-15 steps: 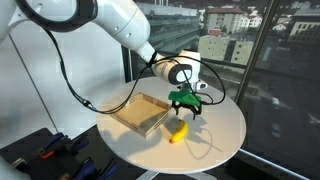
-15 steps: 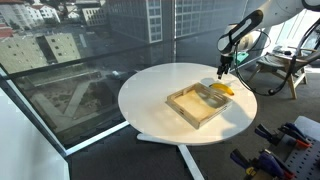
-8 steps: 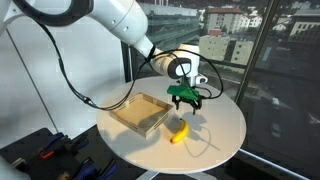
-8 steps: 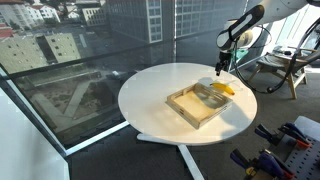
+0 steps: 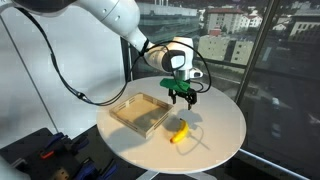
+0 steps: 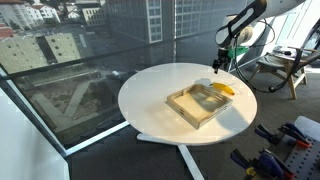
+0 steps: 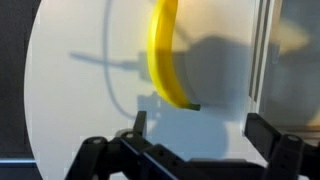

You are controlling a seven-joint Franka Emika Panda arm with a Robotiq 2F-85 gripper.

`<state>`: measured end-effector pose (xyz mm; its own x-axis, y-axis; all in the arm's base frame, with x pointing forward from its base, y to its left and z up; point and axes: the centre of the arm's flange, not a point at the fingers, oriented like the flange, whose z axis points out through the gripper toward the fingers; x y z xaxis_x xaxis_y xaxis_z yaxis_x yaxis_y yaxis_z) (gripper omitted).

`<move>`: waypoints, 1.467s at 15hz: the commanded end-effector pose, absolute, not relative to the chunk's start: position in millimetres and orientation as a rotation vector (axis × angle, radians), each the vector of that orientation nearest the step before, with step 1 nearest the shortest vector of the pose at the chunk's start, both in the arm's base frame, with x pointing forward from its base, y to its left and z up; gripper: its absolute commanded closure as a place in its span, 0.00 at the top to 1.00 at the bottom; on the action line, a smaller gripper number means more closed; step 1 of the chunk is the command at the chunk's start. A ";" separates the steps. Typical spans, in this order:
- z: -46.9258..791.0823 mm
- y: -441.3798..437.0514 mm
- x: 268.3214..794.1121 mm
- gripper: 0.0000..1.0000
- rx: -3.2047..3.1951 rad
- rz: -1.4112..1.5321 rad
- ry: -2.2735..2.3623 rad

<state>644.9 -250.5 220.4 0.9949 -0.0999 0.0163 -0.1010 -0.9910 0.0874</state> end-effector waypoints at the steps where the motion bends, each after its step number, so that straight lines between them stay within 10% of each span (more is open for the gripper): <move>1: 241.4 -230.1 624.9 1.00 3.010 0.006 -0.247; 22: 289.4 -137.9 588.6 1.00 3.100 -0.002 -0.303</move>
